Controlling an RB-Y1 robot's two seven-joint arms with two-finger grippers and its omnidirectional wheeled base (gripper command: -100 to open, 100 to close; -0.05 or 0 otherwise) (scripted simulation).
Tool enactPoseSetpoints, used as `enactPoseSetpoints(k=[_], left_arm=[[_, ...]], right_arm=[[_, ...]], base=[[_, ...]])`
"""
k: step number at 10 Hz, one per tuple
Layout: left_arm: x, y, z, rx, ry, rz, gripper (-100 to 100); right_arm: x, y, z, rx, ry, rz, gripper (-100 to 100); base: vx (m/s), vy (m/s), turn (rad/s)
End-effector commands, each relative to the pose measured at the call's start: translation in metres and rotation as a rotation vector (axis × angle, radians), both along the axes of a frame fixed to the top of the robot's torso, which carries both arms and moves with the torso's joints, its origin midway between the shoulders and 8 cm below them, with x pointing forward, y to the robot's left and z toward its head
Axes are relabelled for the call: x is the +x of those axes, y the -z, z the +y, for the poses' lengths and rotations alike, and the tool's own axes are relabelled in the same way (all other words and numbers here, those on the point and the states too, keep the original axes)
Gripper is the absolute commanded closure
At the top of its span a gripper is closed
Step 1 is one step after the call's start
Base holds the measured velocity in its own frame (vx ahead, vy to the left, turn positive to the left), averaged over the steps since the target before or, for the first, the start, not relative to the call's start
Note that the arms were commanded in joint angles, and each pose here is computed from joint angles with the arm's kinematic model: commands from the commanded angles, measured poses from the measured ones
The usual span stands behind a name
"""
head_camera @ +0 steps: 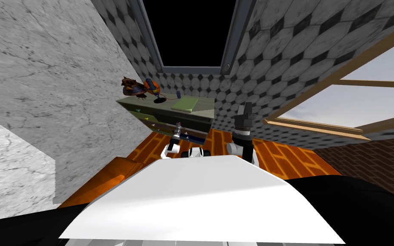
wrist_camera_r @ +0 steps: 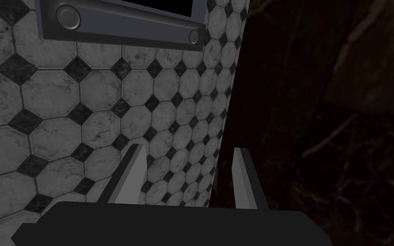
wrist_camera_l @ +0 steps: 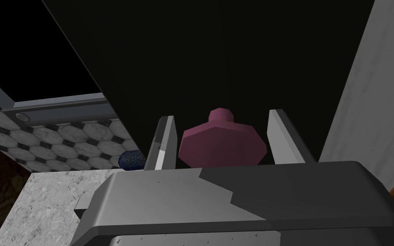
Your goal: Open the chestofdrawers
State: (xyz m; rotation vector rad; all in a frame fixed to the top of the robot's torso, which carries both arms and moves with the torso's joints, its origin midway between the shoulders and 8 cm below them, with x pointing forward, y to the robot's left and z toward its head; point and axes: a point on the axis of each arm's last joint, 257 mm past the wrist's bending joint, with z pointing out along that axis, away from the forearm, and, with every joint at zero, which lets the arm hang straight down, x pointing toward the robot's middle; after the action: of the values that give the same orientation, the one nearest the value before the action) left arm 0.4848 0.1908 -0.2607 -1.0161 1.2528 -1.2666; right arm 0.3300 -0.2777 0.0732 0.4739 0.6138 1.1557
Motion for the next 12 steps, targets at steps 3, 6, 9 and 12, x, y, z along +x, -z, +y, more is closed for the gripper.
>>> enactPoseSetpoints(k=[3,6,9,12], left_arm=[[0.01,-0.002,0.025,0.0,-0.05,-0.002,100],[0.017,-0.005,0.042,-0.002,-0.083,-0.009,100],[0.018,0.001,0.058,0.002,-0.116,0.005,100],[0.022,-0.002,0.079,0.001,-0.161,-0.003,100]], right_arm=[[0.0,0.0,0.0,0.0,0.0,0.0,0],[0.0,0.0,0.0,0.0,0.0,0.0,0],[0.0,0.0,0.0,0.0,0.0,0.0,0],[0.0,0.0,0.0,0.0,0.0,0.0,0]], base=[[-0.201,0.047,-0.156],[-0.199,0.031,-0.118],[-0.114,0.02,-0.099],[-0.166,0.024,-0.143]])
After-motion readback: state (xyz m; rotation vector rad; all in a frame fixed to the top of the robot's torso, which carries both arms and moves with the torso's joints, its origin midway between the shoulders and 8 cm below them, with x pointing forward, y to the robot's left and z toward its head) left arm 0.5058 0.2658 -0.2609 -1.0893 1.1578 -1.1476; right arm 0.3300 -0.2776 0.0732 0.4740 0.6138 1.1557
